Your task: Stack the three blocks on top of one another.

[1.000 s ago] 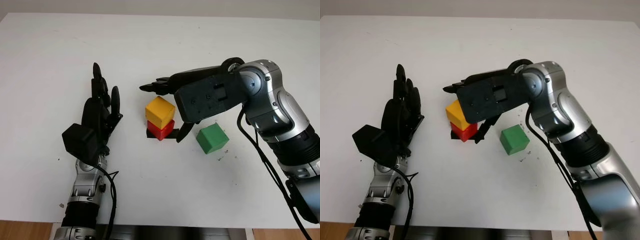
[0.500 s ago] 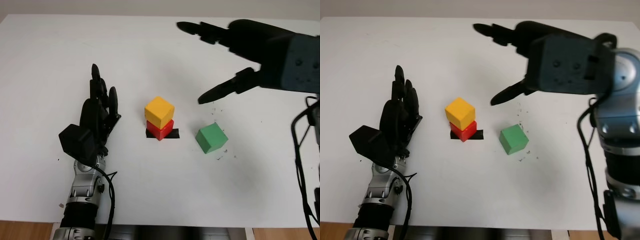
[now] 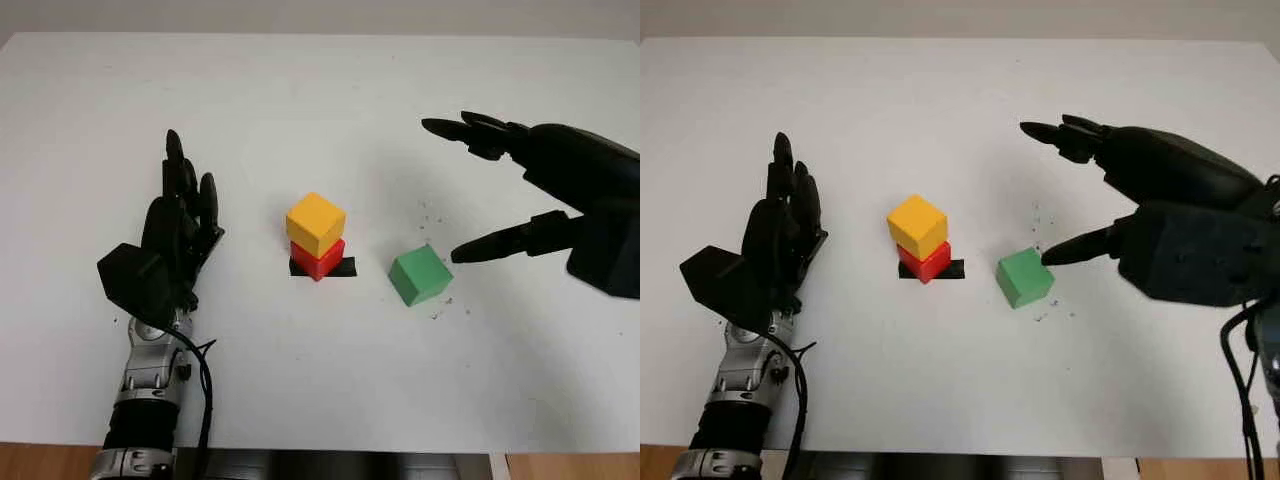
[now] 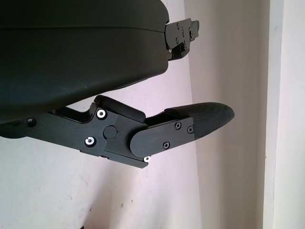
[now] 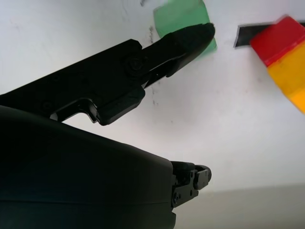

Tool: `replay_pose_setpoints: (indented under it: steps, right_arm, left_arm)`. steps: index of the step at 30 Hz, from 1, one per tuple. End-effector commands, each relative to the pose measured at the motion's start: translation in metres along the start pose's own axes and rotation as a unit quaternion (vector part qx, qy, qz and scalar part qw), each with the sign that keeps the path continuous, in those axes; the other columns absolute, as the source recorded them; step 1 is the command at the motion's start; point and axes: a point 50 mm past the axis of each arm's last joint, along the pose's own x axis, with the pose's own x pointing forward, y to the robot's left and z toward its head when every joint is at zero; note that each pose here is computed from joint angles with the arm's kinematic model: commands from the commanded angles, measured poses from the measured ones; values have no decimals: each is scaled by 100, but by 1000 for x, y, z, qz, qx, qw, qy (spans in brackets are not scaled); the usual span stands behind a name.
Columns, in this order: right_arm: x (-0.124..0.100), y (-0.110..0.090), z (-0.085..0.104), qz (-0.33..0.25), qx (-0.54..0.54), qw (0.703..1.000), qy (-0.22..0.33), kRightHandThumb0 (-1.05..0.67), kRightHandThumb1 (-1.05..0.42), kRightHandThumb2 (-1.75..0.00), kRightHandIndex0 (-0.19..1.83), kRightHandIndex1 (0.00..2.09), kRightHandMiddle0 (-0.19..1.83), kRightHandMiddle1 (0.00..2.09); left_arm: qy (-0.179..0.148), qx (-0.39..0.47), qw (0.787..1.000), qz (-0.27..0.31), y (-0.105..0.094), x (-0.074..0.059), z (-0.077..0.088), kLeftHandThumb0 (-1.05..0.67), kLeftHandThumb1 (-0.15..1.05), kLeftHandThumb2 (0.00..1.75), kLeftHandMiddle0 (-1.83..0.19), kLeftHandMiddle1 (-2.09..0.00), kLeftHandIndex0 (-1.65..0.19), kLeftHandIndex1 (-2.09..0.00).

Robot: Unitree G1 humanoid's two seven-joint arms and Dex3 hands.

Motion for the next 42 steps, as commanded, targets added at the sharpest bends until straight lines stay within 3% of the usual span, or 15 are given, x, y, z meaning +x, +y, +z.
replay_pose_setpoints:
  steps: [1, 10, 24, 29, 32, 34, 36, 42]
  right_arm:
    - [2, 8, 5, 12, -16, 1000, -1, -72, -87, -4, -4, 5, 14, 10]
    - [18, 28, 12, 41, -78, 996, -9, -68, -80, -4, -2, 6, 21, 11]
    - [18, 27, 13, 57, -139, 989, -13, -67, -82, -6, 4, 7, 32, 13]
    - [17, 30, 13, 49, -170, 984, -17, -56, -85, -6, 16, 12, 54, 24]
    - [17, 35, 10, 40, -180, 983, -23, -52, -86, -6, 26, 12, 65, 37]
    - [17, 37, 9, 40, -184, 982, -23, -50, -88, -6, 31, 8, 53, 73]
    - [17, 39, 8, 38, -189, 981, -20, -49, -89, -5, 34, 7, 49, 91]
    - [18, 43, 3, 34, -186, 982, -20, -47, -90, -6, 42, 8, 52, 119]
  left_arm:
    - [3, 4, 1000, 1, 5, 1, 0, -69, 105, 69, 19, 0, 19, 0]
    - [1, 6, 1000, -9, 17, 2, 3, -66, 105, 70, 19, 0, 19, 0]
    - [3, 10, 1000, -11, 24, 1, 7, -67, 105, 69, 19, 0, 19, 0]
    - [4, 6, 1000, -12, 25, 1, 8, -67, 105, 69, 19, 0, 19, 0]
    - [2, 0, 1000, -12, 27, 2, 8, -66, 105, 68, 19, 0, 19, 0]
    - [3, -2, 1000, -13, 28, 2, 8, -65, 105, 68, 19, 0, 19, 0]
    - [5, -2, 1000, -13, 28, 1, 8, -66, 105, 68, 19, 0, 19, 0]
    - [8, 5, 1000, -13, 28, 1, 9, -67, 105, 67, 19, 0, 19, 0]
